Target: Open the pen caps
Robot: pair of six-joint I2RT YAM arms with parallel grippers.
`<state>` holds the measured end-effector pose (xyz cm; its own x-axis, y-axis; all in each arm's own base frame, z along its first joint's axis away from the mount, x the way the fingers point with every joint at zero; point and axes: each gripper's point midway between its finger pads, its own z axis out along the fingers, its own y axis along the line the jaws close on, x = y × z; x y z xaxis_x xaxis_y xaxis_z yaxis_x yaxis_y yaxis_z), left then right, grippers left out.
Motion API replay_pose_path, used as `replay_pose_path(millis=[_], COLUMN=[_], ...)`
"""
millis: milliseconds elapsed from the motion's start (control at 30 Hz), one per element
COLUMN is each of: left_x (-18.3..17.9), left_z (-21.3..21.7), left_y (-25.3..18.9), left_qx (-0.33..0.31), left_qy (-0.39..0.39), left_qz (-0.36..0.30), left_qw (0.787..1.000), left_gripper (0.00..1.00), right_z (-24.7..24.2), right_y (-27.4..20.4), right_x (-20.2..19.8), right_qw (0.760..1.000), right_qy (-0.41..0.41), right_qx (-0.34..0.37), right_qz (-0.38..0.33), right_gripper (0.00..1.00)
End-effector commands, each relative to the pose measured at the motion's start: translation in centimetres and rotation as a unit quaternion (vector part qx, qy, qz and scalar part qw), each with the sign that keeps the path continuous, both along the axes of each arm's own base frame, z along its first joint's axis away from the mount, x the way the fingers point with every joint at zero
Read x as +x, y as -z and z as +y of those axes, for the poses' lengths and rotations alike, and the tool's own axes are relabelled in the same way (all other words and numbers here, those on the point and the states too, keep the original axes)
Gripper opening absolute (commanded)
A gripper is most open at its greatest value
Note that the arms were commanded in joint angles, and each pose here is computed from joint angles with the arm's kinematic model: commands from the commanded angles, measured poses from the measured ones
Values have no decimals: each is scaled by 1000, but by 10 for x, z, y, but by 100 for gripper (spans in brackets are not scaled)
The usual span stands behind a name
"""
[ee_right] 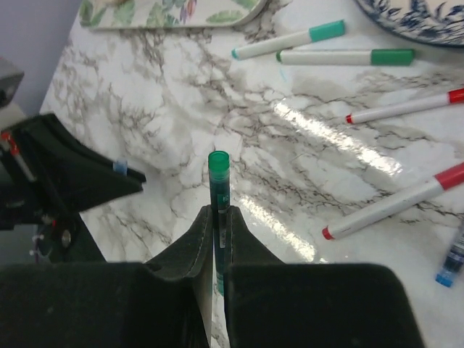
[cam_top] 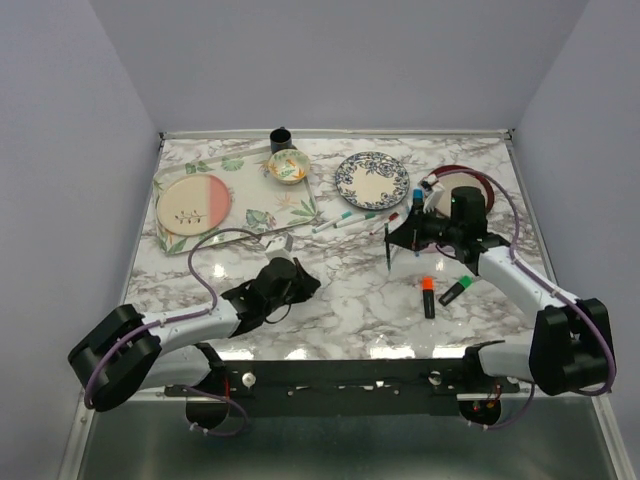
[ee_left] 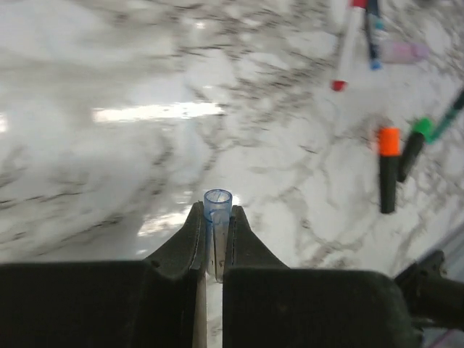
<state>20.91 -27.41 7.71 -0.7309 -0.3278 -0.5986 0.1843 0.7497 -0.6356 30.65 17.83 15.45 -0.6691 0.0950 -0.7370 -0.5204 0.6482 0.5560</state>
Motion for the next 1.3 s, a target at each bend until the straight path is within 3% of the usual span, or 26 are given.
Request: replay_pose_path(millis=[0,233,333,467,600,967,1267], left_x=[4,13,21,24,25,22,24], left_z=[98,164,181,200,202,206,198], left_y=[57,63,59,61,65,54,12], left_qx=[117,142,140,150,150,139,86], left_qy=[-157,-299,-335,-372,-372,-382,-365], left_qz=[77,91,91,96,101,93,51], left_qw=[978,939,927,911,910,909,926], left_gripper=[0,0,5,20,25,48,60], right_z=[34,67,79,70,66,63,66], right_y=[16,58,74,101,117,130,90], right_x=[-20,-13,-12,0,3,6,16], right_qw=[995,985,977,968,961,954,965], right_qy=[-82,-94,-109,-73,-63,-61,-74], right_qx=[-59,-122,-142,-188,-208,-228,-220], right_qz=[-6,74,119,152,171,185,125], right_gripper=[1,1,1,1,3,25,47])
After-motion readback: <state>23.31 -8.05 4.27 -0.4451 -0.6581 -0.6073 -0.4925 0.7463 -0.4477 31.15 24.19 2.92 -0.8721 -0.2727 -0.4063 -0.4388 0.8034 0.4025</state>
